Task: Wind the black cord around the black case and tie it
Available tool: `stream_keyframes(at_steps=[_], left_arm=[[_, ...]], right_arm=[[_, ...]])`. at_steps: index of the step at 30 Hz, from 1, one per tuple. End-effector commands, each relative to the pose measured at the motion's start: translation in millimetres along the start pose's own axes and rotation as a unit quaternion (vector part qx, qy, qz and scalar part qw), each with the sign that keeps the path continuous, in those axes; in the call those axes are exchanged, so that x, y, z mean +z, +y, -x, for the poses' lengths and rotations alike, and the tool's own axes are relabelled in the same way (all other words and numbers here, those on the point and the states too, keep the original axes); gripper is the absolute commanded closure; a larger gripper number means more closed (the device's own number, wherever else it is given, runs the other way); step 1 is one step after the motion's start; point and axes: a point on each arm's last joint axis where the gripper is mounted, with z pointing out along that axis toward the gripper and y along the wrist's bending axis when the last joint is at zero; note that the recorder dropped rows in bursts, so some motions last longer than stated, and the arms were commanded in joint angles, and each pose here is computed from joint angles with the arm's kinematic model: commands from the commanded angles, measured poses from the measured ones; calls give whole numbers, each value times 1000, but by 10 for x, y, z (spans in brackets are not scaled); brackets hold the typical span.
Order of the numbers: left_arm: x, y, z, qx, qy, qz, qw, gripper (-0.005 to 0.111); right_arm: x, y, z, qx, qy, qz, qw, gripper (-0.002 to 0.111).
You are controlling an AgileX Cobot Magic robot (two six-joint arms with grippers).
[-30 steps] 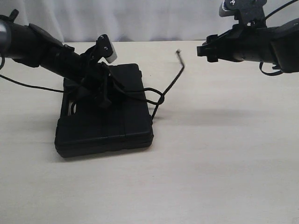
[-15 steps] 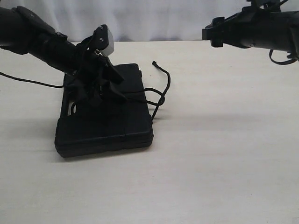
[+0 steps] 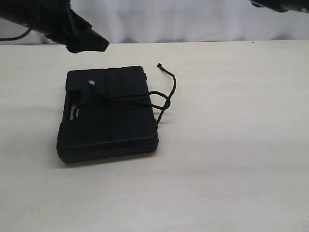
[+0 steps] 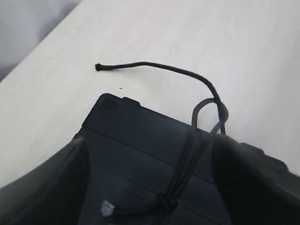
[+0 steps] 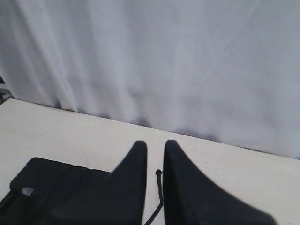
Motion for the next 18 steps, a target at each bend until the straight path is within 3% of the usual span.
stream_keyframes(at_steps=[1, 5, 7, 8, 9, 10, 11, 12, 15, 18], left_arm=[[-311, -228, -14, -45, -31, -58, 997, 39], [-430, -384, -10, -64, -31, -88, 994, 40], [-577, -439, 66, -103, -45, -69, 991, 49], [-724, -464, 139, -149, -67, -37, 986, 64], [-810, -496, 179, -160, -80, -26, 984, 73], [-1006, -613, 259, -148, -107, -20, 983, 89], [-1096, -671, 288, -138, -117, -17, 983, 93], [-1311, -815, 341, -114, -139, -7, 984, 104], [-1900, -1192, 403, -63, -204, 57, 975, 107], [-2434, -1591, 315, -20, -272, 131, 953, 107]], right_arm=[[-312, 73, -73, -1, -6, 15, 1000, 104], [-529, 119, -112, 1, -23, 14, 1000, 104], [-745, 185, -64, -1, -46, 28, 999, 104], [-946, 260, -21, -9, -66, 48, 997, 104], [-1034, 292, -1, -12, -75, 57, 995, 104], [-1261, 362, 47, -11, -102, 73, 992, 104], [-1373, 392, 66, -12, -116, 78, 990, 104], [-1595, 457, 95, -24, -142, 92, 985, 104], [-2048, 539, 107, -32, -192, 93, 977, 104], [-2351, 566, -36, -46, -223, 79, 971, 104]])
